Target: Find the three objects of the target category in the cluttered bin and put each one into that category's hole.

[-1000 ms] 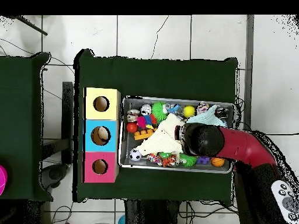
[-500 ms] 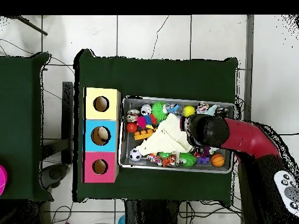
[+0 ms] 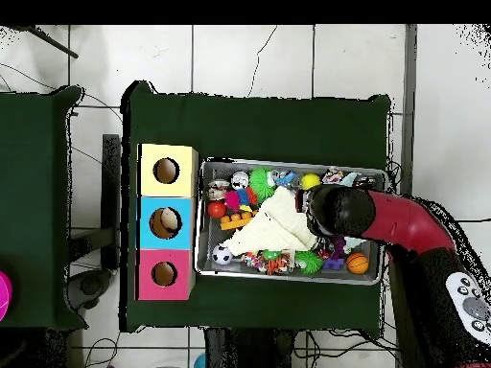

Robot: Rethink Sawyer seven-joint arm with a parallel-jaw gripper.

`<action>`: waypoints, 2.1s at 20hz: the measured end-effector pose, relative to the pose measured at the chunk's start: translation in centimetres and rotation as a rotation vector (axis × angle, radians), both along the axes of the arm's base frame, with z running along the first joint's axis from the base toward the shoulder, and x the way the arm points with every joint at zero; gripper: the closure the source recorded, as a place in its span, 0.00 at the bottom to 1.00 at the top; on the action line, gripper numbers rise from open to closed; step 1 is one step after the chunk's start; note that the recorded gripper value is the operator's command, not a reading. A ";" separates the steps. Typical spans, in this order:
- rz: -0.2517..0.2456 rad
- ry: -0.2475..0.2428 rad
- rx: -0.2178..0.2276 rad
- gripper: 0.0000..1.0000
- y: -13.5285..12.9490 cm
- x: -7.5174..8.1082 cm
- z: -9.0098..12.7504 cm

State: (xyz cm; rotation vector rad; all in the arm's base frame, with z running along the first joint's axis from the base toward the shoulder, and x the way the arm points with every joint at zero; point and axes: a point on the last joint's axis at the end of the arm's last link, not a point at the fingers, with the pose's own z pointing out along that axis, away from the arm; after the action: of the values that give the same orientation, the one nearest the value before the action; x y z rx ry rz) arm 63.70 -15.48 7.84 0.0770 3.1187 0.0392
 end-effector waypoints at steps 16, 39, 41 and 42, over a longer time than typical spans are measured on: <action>0.008 -0.018 -0.029 0.00 -2.5 1.2 -1.9; -0.016 -0.072 -0.032 0.00 -6.1 4.3 -5.2; -0.007 -0.066 -0.030 0.00 -5.7 4.2 -5.7; -0.006 -0.064 -0.028 0.00 -5.5 4.2 -5.9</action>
State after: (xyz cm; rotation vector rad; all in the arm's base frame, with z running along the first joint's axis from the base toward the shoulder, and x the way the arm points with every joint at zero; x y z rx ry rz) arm 67.90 -20.99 1.98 0.0822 3.0537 -0.0021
